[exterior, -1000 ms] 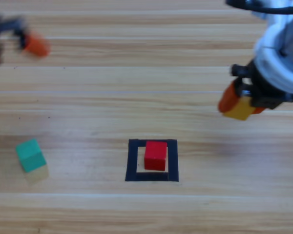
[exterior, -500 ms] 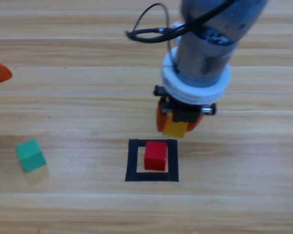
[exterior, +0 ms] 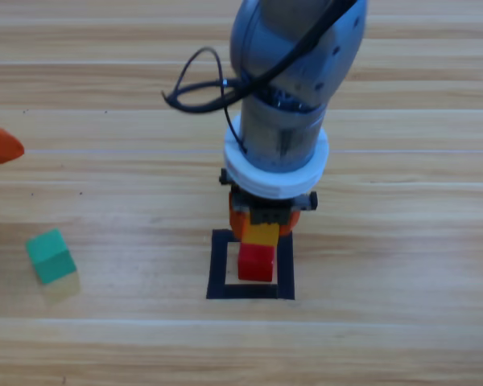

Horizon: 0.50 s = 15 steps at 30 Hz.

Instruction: Stack the blocks in the rectangular block: red at the bottom, yellow in the middle, green on top

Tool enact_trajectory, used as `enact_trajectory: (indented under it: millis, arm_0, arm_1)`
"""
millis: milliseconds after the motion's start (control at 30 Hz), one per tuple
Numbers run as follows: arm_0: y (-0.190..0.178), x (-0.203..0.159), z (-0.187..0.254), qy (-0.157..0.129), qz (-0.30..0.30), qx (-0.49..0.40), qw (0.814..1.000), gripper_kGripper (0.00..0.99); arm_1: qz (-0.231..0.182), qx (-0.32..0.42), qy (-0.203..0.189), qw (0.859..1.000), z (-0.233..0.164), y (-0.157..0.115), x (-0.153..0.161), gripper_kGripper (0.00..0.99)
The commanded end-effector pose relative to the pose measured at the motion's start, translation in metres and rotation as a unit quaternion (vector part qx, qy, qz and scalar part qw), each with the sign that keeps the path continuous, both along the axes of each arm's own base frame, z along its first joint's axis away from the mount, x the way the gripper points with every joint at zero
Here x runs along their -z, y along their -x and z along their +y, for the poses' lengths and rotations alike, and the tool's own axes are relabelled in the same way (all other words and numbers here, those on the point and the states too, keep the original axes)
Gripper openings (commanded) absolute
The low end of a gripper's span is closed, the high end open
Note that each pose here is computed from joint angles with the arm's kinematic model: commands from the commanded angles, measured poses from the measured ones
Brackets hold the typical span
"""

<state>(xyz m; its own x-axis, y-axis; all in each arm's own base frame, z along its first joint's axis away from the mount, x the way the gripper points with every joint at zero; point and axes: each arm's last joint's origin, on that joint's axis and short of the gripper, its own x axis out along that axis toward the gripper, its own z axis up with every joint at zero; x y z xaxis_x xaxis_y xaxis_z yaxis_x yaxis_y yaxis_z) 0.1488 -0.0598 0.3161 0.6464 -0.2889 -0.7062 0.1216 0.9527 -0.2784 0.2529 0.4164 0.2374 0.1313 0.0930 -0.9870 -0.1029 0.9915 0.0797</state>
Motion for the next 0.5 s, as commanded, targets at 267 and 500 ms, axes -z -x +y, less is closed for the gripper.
enact_trajectory:
  millis: [267,500]
  arm_0:
    - [-0.001,0.008,0.002,0.009,0.002,-0.008,1.000,0.943]
    - [-0.003,0.010,0.002,0.006,0.007,-0.009,1.000,0.933]
  arm_1:
    - [0.019,-0.006,0.044,0.999,0.019,0.005,0.049,0.164]
    - [0.020,-0.006,0.046,0.999,0.021,0.004,0.053,0.172]
